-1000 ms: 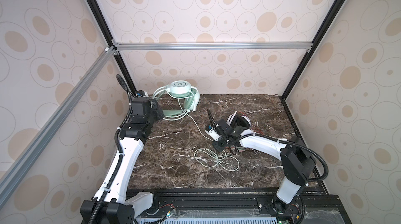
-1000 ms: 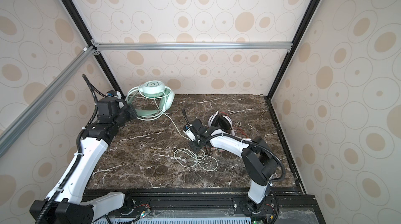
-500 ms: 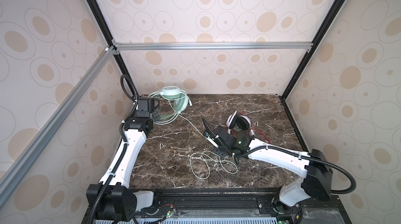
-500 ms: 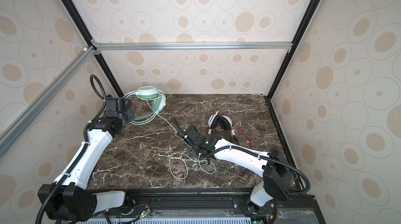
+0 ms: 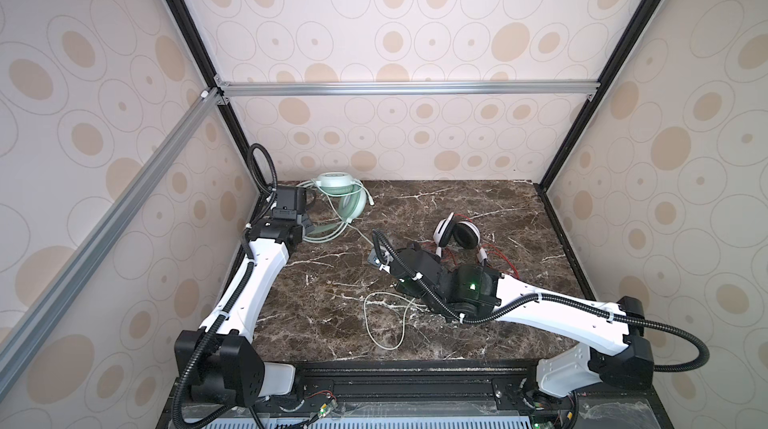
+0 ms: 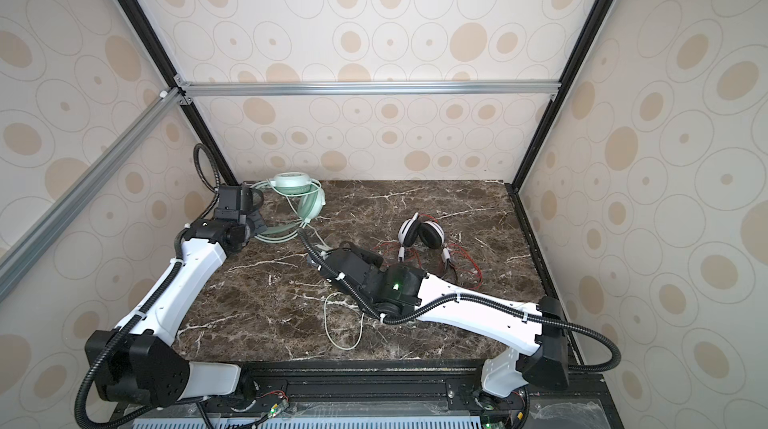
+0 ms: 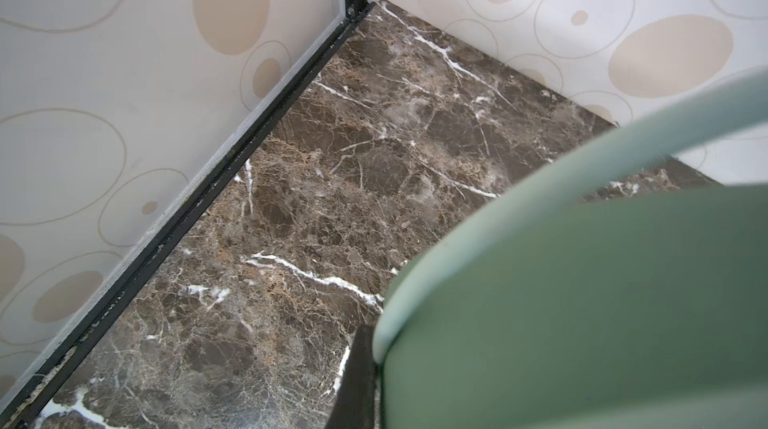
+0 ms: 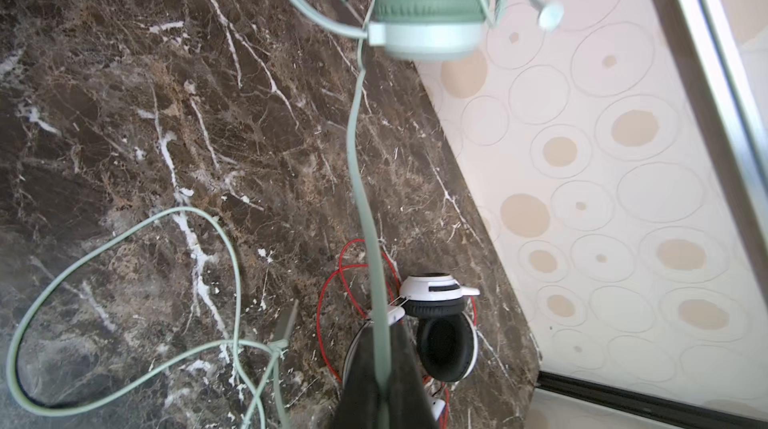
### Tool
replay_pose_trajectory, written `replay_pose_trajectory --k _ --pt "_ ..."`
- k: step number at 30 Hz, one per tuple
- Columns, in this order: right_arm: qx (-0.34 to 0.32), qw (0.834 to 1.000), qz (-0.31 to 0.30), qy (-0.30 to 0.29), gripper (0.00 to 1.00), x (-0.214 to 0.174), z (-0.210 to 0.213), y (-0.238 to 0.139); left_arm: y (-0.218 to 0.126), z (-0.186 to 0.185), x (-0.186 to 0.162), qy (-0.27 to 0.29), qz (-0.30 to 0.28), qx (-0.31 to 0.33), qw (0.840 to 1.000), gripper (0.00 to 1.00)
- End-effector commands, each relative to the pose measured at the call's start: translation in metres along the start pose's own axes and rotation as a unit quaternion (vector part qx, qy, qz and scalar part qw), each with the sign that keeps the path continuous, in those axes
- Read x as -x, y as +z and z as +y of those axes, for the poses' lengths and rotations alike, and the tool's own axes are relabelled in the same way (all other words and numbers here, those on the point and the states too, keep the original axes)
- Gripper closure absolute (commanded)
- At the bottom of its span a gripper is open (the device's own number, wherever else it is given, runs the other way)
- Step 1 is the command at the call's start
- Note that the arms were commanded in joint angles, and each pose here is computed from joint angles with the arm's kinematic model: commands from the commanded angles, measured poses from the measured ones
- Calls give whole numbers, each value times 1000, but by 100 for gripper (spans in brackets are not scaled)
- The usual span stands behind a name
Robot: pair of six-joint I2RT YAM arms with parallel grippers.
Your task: Wrap the headphones
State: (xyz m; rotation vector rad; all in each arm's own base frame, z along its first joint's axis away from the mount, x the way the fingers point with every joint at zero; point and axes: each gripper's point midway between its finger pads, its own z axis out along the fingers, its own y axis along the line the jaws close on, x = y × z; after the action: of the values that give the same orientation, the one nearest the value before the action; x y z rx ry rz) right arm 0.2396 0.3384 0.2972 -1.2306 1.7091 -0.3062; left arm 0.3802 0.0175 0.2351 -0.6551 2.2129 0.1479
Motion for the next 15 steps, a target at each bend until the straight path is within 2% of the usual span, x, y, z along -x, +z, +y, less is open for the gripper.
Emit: replay_pose_trajectory --k 1,7,15 --pt "-46 997 14 -56 100 9 -15 2 -18 -30 25 -9 -39 -33 999 100" --pt "-113 988 -1 -109 100 35 -39 7 -18 -65 0 75 -22 -36 996 100" --pt "-155 984 17 -90 100 35 -94 17 -29 -96 -14 151 -18 -89 984 100"
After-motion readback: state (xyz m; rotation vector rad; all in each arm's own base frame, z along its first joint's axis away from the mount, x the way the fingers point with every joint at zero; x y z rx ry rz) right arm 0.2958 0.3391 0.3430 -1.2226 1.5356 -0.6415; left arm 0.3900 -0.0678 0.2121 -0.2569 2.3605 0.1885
